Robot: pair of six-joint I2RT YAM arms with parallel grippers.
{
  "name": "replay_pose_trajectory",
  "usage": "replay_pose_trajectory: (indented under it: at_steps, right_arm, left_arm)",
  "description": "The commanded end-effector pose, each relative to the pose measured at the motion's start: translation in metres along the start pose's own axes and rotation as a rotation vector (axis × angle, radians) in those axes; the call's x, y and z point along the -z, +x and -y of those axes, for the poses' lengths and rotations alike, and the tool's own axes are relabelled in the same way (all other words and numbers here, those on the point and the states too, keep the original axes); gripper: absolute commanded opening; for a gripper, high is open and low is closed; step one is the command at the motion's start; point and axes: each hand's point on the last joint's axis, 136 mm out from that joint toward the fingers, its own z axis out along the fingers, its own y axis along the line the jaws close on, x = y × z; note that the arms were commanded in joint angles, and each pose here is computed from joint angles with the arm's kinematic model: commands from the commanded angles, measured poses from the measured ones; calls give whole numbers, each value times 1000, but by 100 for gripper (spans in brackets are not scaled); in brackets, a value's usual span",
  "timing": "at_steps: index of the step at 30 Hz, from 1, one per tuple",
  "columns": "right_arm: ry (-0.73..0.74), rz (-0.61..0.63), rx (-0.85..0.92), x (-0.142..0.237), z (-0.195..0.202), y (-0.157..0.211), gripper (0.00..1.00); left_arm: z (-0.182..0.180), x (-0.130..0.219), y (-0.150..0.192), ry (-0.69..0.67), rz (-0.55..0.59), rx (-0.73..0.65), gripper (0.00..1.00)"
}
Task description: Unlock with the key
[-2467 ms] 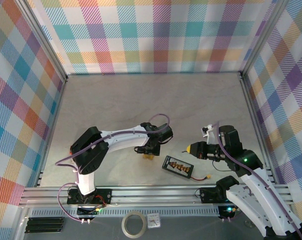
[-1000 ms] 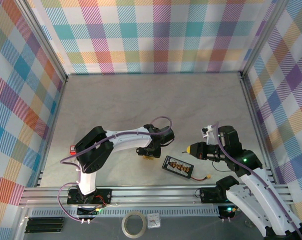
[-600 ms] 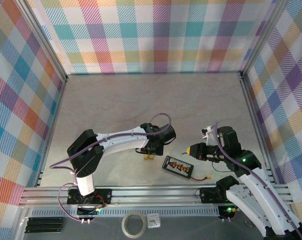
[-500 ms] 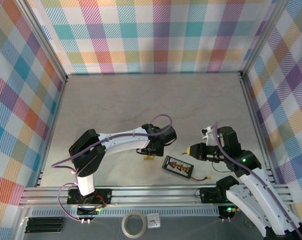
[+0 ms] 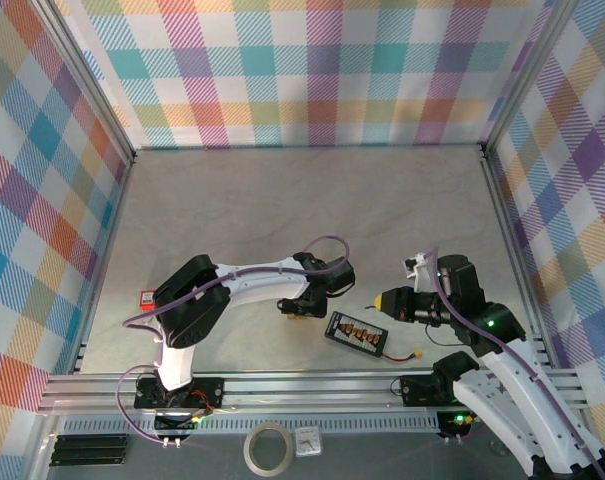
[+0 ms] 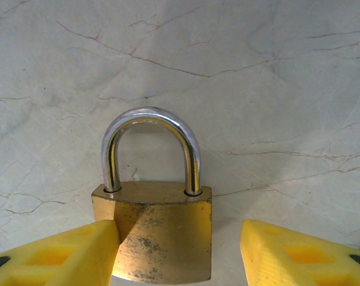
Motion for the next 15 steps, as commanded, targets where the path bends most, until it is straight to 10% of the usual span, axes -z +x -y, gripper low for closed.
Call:
replay_pose_trajectory:
  at_steps: [1,15]
  right_arm:
    - [-9,-4,3,1,0,3,0]
    - [-3,-3,5,1,1,2,0]
  left_arm:
    - [-12,-17,17,-46,-42,6,57]
    - [-16,-25,21,-51,-39,17,56]
